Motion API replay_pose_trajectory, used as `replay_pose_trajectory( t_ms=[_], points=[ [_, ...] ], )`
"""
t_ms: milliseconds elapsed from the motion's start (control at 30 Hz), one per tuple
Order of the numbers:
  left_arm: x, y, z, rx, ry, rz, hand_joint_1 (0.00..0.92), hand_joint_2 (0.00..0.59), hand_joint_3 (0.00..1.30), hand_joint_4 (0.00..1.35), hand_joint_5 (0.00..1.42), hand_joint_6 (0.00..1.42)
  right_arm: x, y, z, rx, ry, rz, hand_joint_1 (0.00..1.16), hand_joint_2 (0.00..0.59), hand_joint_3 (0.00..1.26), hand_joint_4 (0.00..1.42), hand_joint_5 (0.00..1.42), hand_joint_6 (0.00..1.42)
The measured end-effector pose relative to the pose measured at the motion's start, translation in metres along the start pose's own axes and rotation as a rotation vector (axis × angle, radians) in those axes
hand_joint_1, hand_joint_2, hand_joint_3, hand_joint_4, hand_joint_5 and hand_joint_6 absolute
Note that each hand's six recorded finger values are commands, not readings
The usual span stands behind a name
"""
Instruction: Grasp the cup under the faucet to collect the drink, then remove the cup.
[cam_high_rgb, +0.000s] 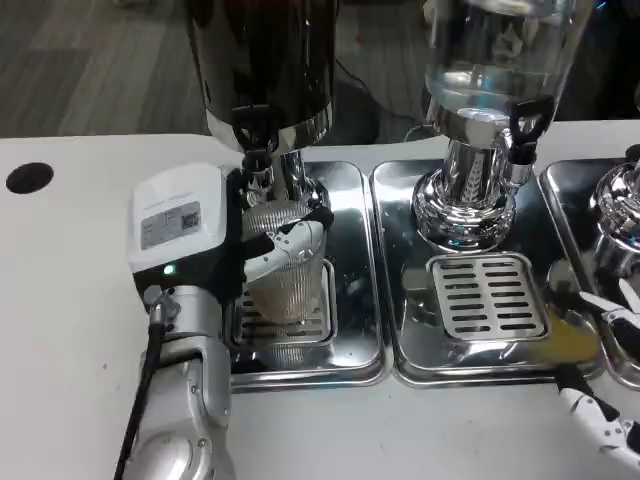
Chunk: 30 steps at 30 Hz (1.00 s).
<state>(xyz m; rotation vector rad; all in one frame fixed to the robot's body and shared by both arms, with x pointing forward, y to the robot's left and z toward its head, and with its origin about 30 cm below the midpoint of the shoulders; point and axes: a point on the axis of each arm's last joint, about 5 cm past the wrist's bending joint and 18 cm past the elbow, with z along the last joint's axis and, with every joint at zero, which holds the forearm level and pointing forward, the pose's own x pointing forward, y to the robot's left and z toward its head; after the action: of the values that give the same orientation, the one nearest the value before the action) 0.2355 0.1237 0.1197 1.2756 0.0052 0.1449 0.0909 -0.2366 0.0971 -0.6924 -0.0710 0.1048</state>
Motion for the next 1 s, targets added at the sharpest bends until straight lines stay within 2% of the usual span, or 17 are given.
replay_pose_trajectory(
  t_ms=[267, 500, 567, 633, 700, 833, 933, 1000],
  points=[
    [-0.012, 0.008, -0.0108, -0.014, 0.002, 0.017, 0.079, 0.07, 0.38, 0.37, 0.67, 0.84, 0.001, 0.0029, 0.0011, 0.009, -0.007, 0.01, 0.62, 0.397, 0.23, 0.0, 0.0, 0.0],
    [-0.03, 0.026, -0.0272, -0.023, 0.011, 0.064, 0.079, 0.069, 0.37, 0.35, 0.66, 0.84, 0.003, 0.0023, 0.0044, -0.013, -0.028, 0.013, 0.62, 0.397, 0.23, 0.0, 0.0, 0.0],
    [-0.039, 0.032, -0.0292, -0.039, -0.008, 0.08, 0.079, 0.072, 0.33, 0.28, 0.64, 0.84, 0.005, 0.0008, 0.009, -0.03, -0.056, 0.009, 0.62, 0.397, 0.23, 0.0, 0.0, 0.0],
    [-0.048, 0.039, -0.0328, -0.058, -0.033, 0.087, 0.079, 0.073, 0.23, 0.16, 0.61, 0.84, 0.006, 0.0, 0.0099, -0.036, -0.062, 0.006, 0.62, 0.397, 0.23, 0.0, 0.0, 0.0],
    [-0.052, 0.042, -0.0345, -0.082, -0.043, 0.083, 0.072, 0.074, 0.19, 0.1, 0.53, 0.83, 0.007, -0.0004, 0.0104, -0.038, -0.065, 0.004, 0.62, 0.397, 0.23, 0.0, 0.0, 0.0],
    [-0.06, 0.054, -0.0478, -0.119, -0.081, 0.06, 0.039, 0.078, 0.16, 0.07, 0.37, 0.77, 0.007, -0.0026, 0.0133, -0.076, -0.078, 0.002, 0.62, 0.397, 0.23, 0.0, 0.0, 0.0],
    [-0.062, 0.058, -0.0511, -0.142, -0.102, 0.062, 0.033, 0.07, 0.15, 0.05, 0.37, 0.77, 0.006, -0.0039, 0.0141, -0.114, -0.08, 0.006, 0.62, 0.397, 0.23, 0.0, 0.0, 0.0],
    [-0.063, 0.064, -0.0506, -0.16, -0.143, 0.076, 0.032, 0.068, 0.13, 0.03, 0.42, 0.8, 0.006, -0.0046, 0.0136, -0.128, -0.074, 0.009, 0.62, 0.397, 0.23, 0.0, 0.0, 0.0]
  ],
)
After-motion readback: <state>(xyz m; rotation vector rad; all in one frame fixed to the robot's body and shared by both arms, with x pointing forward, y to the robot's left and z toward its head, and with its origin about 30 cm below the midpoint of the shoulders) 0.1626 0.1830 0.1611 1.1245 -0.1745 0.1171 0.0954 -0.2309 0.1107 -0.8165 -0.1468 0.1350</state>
